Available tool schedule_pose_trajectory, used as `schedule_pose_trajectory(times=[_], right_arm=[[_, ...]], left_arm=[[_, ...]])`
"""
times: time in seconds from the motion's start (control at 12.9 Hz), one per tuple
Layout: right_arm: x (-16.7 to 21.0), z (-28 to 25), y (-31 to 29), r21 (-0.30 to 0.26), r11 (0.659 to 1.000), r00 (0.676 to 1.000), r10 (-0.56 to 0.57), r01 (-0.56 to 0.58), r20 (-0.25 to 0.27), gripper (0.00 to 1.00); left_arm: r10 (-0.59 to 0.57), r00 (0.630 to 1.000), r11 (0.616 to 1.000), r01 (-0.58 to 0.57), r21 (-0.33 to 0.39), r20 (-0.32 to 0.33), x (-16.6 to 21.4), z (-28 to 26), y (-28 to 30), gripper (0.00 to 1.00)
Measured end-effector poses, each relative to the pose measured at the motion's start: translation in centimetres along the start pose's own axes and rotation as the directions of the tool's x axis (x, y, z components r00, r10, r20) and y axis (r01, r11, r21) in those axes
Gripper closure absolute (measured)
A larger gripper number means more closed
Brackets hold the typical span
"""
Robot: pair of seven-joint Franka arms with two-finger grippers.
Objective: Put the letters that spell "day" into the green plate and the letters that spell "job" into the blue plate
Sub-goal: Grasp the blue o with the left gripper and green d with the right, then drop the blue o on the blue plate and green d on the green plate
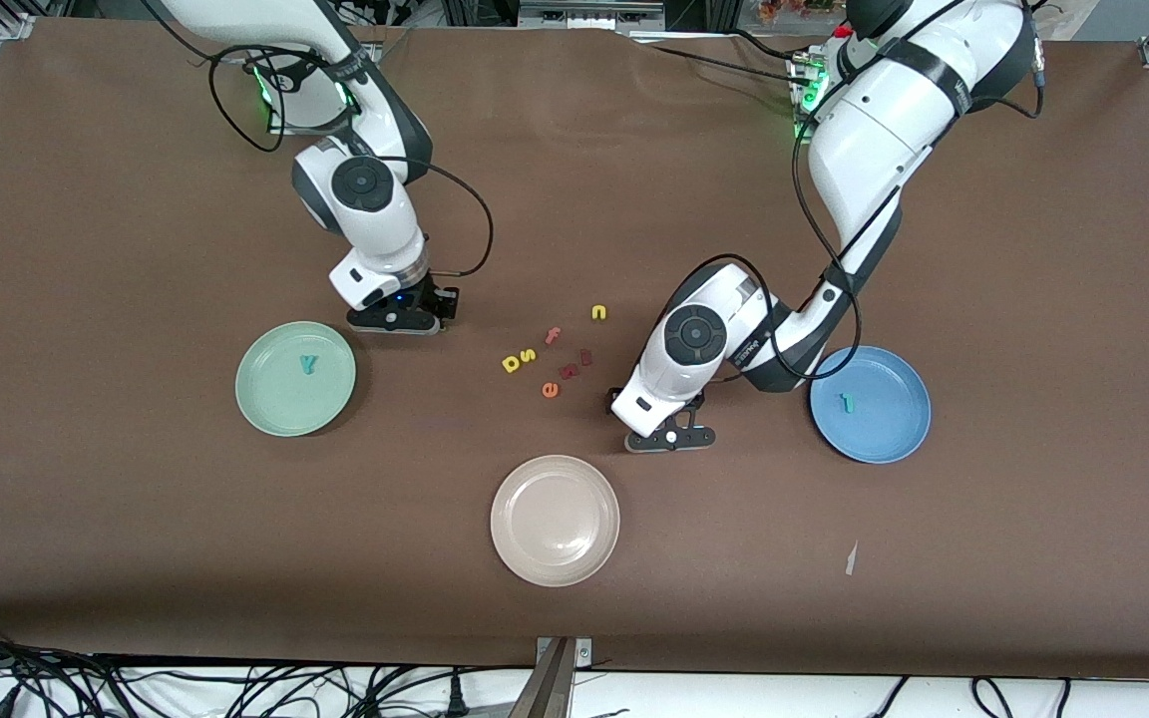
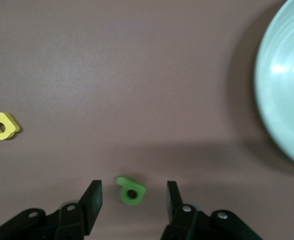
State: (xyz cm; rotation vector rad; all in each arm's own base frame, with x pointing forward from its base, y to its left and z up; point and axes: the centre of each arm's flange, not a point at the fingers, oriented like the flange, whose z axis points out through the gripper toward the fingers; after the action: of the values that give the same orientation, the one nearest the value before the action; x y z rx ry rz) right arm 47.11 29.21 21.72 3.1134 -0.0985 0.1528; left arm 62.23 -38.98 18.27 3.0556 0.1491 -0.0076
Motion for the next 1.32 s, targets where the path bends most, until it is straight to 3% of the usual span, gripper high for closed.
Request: schedule_pose_trajectory(times=[0.08, 0.16, 0.23, 0.31, 0.47, 0.7, 1.01, 1.32], right_arm=[[-0.4, 0.7, -0.3, 0.002, 1.000, 1.000, 0.013, -0.013, 0.007, 0.38], [-0.6, 1.2, -0.5, 0.004, 1.000, 1.000, 0.018, -0.018, 0.011, 0.31], [-0.7, 1.5, -0.4, 0.003, 1.000, 1.000, 0.020, -0.020, 0.015, 0.31], [-0.7, 1.8, -0.4, 0.001, 1.000, 1.000, 0.021, -0.021, 0.020, 0.26], [-0.9, 2.3, -0.3, -0.003, 1.000, 0.999, 0.022, -0.022, 0.027, 0.26], [-1.0, 3.3, -0.4, 0.015, 1.000, 0.999, 0.022, -0.022, 0.025, 0.28], [-1.3, 4.2, -0.4, 0.014, 1.000, 0.999, 0.021, -0.021, 0.036, 0.29], [-1.6, 4.5, 0.0, 0.008, 1.000, 0.999, 0.024, -0.024, 0.042, 0.30]], left_arm=[[-0.001, 1.000, 1.000, 0.001, -0.001, 0.002, -0.1, 0.3, 0.0, 0.17], [-0.002, 1.000, 1.000, 0.002, -0.001, 0.004, -0.1, 0.6, 0.0, 0.26], [-0.002, 1.000, 1.000, 0.002, -0.001, 0.006, -0.2, 0.7, 0.0, 0.37], [-0.002, 1.000, 1.000, 0.002, 0.000, 0.006, -0.2, 0.8, 0.0, 0.37], [-0.001, 1.000, 1.000, 0.001, 0.002, 0.009, -0.3, 0.9, 0.0, 0.41], [-0.004, 1.000, 1.000, 0.004, 0.004, 0.003, 0.0, 0.7, -0.3, 0.73], [-0.007, 1.000, 1.000, 0.007, 0.008, 0.004, 0.2, 0.6, -0.4, 0.73], [-0.024, 0.999, 0.995, 0.019, 0.101, 0.047, 1.2, -2.7, -2.4, 0.73]])
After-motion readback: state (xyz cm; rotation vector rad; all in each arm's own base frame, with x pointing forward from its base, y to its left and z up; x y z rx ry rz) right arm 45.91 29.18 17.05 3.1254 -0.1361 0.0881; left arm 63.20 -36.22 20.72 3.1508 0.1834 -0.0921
